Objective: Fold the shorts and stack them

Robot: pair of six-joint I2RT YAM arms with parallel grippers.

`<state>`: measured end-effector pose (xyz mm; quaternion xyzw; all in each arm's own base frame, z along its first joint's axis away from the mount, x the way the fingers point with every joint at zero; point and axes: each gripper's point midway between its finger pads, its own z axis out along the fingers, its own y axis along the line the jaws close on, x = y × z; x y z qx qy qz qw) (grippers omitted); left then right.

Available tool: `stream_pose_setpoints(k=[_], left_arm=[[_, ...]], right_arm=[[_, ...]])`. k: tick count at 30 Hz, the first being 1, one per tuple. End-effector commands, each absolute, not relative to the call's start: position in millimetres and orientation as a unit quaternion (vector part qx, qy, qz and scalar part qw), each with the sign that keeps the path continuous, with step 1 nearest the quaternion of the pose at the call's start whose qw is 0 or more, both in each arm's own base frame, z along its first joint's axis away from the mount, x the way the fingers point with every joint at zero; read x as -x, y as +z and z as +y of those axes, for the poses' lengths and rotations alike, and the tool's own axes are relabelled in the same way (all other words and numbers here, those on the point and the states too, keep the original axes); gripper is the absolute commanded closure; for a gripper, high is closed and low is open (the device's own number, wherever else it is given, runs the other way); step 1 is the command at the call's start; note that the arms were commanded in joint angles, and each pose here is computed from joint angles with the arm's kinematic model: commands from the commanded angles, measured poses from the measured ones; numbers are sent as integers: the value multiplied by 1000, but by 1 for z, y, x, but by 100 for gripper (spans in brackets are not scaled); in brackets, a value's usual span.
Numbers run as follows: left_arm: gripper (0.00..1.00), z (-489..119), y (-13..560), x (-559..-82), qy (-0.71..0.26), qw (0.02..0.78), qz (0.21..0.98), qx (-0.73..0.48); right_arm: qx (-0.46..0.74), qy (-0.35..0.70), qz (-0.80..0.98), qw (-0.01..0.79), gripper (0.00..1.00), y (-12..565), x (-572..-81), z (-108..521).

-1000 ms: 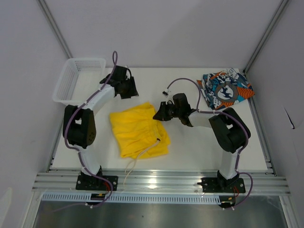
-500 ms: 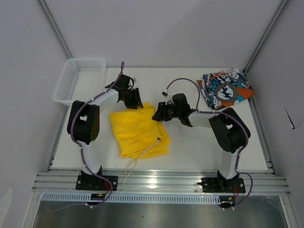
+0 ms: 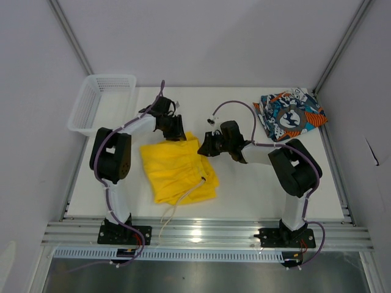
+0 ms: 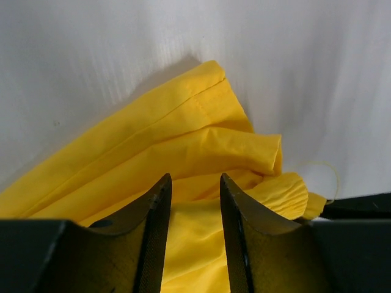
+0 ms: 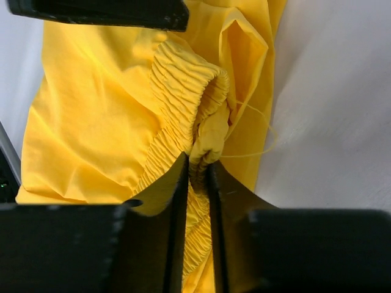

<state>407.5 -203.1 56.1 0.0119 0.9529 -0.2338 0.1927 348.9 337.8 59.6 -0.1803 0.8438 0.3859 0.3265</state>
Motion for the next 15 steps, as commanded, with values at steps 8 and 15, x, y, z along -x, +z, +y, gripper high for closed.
stream_pose_setpoints(k=[8,15], left_arm=[[61,-213,44,-417,-227,179,957,-32],[61,-213,41,-417,-223,175,958,-35]], right_arm=[[229,438,779,385,89,121,-348,361],[244,460,774,361,88,114,-349,377]])
